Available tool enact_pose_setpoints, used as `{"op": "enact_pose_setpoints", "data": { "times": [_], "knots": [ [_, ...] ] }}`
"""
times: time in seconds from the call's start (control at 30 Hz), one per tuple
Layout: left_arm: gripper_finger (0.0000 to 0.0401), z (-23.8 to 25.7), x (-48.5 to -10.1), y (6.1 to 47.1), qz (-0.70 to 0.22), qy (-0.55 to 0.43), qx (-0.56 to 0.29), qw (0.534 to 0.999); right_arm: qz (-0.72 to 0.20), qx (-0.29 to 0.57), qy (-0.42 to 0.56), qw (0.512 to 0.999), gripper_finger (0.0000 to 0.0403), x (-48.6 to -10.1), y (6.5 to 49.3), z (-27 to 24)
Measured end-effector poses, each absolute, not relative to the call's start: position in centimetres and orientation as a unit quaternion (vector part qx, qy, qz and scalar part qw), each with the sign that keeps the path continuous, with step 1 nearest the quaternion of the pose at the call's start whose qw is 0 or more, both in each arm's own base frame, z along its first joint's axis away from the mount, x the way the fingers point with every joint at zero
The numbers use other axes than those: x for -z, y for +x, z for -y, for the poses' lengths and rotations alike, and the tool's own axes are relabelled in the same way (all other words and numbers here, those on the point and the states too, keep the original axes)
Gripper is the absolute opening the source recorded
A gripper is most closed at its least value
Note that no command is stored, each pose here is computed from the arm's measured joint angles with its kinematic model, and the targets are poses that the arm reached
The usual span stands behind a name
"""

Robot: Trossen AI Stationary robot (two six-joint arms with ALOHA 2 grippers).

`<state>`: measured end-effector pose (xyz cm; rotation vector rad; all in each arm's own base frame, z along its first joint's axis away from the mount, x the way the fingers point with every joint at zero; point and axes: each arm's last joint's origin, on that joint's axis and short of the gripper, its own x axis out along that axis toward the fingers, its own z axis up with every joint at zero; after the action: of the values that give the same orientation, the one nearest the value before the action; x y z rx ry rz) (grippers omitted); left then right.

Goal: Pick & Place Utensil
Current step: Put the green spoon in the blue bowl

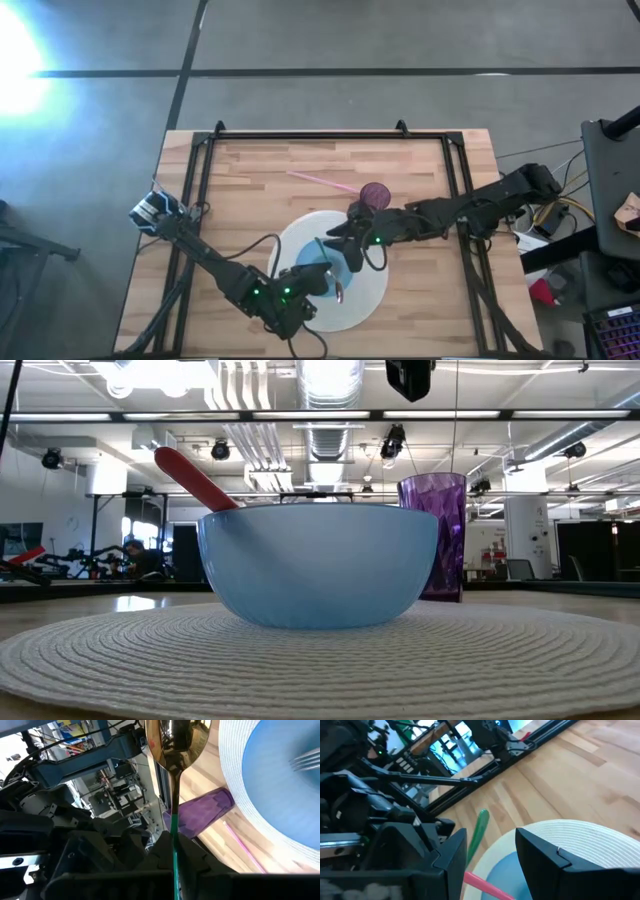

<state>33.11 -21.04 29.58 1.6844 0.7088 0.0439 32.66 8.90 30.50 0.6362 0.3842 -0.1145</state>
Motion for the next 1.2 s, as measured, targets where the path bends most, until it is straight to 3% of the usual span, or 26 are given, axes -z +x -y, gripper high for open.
{"op": "enact_pose_setpoints", "data": {
  "times": [0.67,1.2],
  "knots": [
    [0.0000,21.0,-29.6,33.1,-0.306,0.729,-0.019,0.612,-0.202,0.029,0.309,0.929,0.0159,-29.4,35.5,-9.3],
    [0.0000,21.0,-29.6,33.1,-0.308,0.730,-0.020,0.610,-0.229,0.038,0.293,0.928,0.0035,-30.1,35.3,-9.3]
  ]
}}
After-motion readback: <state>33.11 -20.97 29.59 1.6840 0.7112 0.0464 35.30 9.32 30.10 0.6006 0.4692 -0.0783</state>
